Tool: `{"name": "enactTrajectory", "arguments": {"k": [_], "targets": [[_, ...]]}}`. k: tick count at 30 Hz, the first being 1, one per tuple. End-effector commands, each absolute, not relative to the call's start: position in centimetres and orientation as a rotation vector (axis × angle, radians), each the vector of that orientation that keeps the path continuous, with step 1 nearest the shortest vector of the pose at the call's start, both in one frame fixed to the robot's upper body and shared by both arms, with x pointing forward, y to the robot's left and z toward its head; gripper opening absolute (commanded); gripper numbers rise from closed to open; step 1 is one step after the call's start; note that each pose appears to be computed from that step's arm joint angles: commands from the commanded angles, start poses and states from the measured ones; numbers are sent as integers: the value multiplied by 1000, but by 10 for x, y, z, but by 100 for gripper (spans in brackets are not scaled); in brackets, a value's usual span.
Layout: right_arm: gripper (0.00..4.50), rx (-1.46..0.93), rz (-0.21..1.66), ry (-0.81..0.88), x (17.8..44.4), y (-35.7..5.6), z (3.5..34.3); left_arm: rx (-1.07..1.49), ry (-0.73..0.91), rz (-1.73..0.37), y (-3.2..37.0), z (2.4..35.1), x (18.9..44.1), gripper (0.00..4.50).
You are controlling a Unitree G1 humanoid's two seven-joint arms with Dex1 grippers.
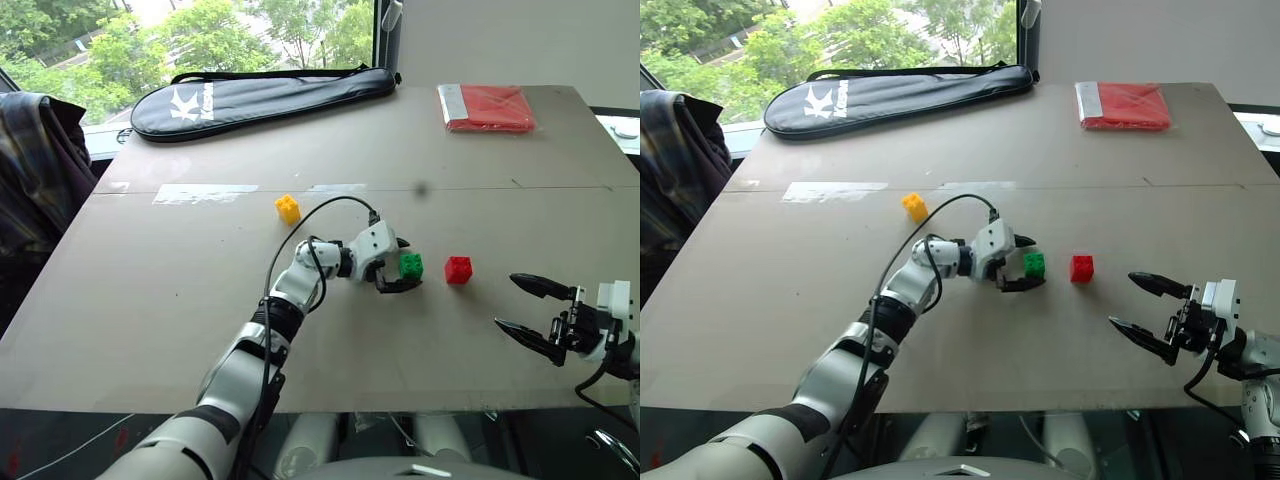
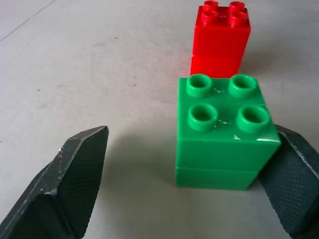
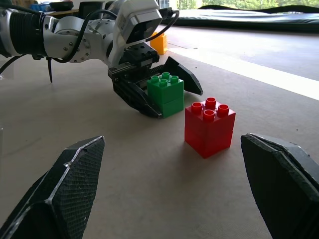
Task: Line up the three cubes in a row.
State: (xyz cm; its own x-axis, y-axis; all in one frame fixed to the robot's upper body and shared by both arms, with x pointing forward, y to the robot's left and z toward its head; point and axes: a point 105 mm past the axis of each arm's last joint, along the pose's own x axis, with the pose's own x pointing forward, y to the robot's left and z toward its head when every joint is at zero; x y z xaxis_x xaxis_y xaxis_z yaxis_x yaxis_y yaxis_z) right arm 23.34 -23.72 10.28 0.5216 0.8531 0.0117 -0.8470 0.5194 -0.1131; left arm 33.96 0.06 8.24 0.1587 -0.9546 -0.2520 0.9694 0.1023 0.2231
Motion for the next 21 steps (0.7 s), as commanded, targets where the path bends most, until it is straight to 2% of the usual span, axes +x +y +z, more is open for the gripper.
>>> {"name": "enactTrajectory", "arguments": {"k": [1,9,13,16,21], "targets": [[450,-119,1031,-96,233,-237,109,356,-61,-1474,5,109,331,448],[450,-115,1040,-96,233,-235,108,332,-277,-1361,30,164,328,448],[450,-115,1043,-119,233,-233,114,253,-387,-1081,61,195,335,448],[450,-96,1047,-163,234,-230,127,203,-368,-802,100,196,344,448],[450,-83,1043,-192,237,-225,140,239,-210,-411,166,169,356,448]]}}
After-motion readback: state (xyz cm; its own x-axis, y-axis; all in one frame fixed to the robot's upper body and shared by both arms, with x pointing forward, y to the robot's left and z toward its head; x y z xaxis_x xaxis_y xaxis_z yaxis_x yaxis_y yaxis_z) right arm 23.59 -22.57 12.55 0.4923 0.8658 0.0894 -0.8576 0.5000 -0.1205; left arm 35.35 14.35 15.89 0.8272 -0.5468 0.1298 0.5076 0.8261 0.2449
